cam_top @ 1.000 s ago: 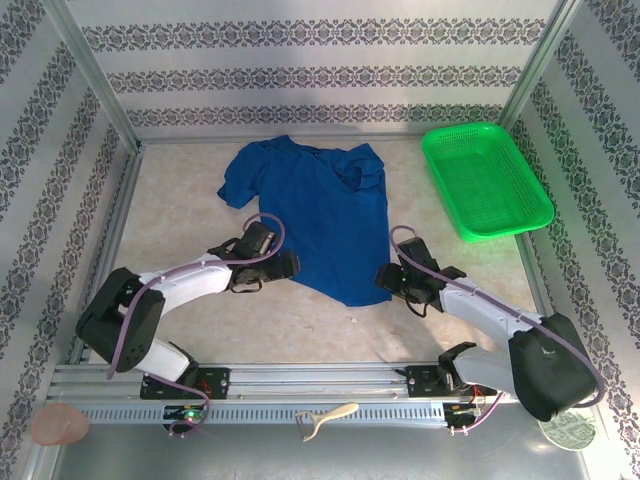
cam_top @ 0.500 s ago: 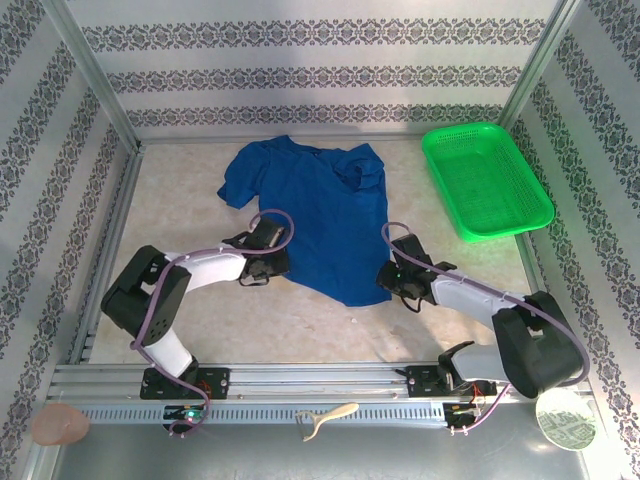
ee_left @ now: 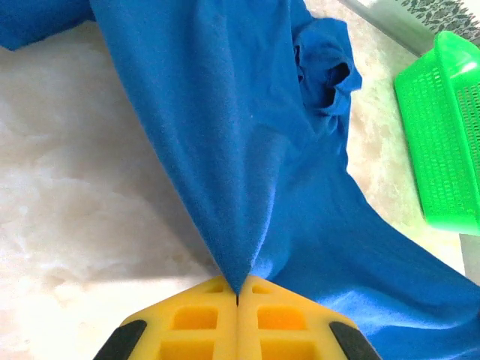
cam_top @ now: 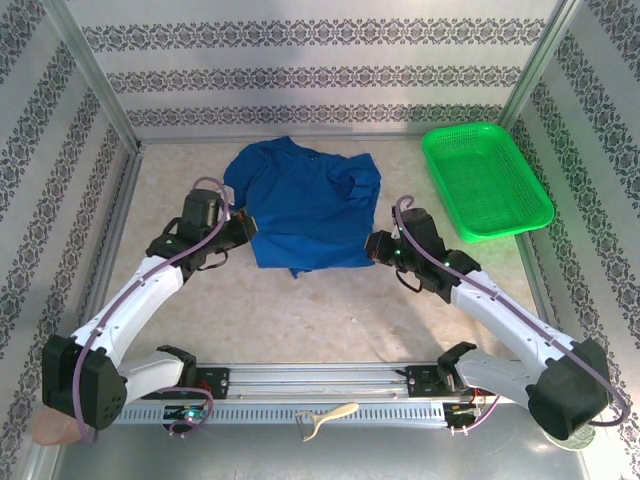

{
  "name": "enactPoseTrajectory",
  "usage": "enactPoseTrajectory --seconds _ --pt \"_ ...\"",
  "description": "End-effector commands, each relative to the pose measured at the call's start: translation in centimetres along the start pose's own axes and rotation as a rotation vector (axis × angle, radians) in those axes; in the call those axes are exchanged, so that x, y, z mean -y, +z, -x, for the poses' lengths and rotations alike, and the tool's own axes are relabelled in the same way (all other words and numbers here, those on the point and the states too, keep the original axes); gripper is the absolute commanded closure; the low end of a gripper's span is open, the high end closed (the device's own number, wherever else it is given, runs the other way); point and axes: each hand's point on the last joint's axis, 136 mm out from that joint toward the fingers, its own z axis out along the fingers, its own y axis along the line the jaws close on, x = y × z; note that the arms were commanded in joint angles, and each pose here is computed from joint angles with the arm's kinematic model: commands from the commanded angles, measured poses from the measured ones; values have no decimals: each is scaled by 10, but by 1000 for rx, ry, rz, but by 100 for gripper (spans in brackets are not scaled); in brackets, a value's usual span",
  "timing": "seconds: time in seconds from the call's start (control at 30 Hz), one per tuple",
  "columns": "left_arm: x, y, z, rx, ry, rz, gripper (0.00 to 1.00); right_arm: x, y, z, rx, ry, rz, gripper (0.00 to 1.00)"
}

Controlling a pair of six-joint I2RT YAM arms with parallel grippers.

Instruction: Fold the inside-out t-shirt

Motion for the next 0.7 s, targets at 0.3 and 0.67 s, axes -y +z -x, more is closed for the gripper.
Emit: enactPoseTrajectory --seconds 0.3,0.67 --pt "-66 26 -10 -150 -113 79 100 -61 71 -13 -173 -173 49 50" --pt "-85 17 -10 -186 -106 159 7 10 51 -51 -194 -194 -156 36"
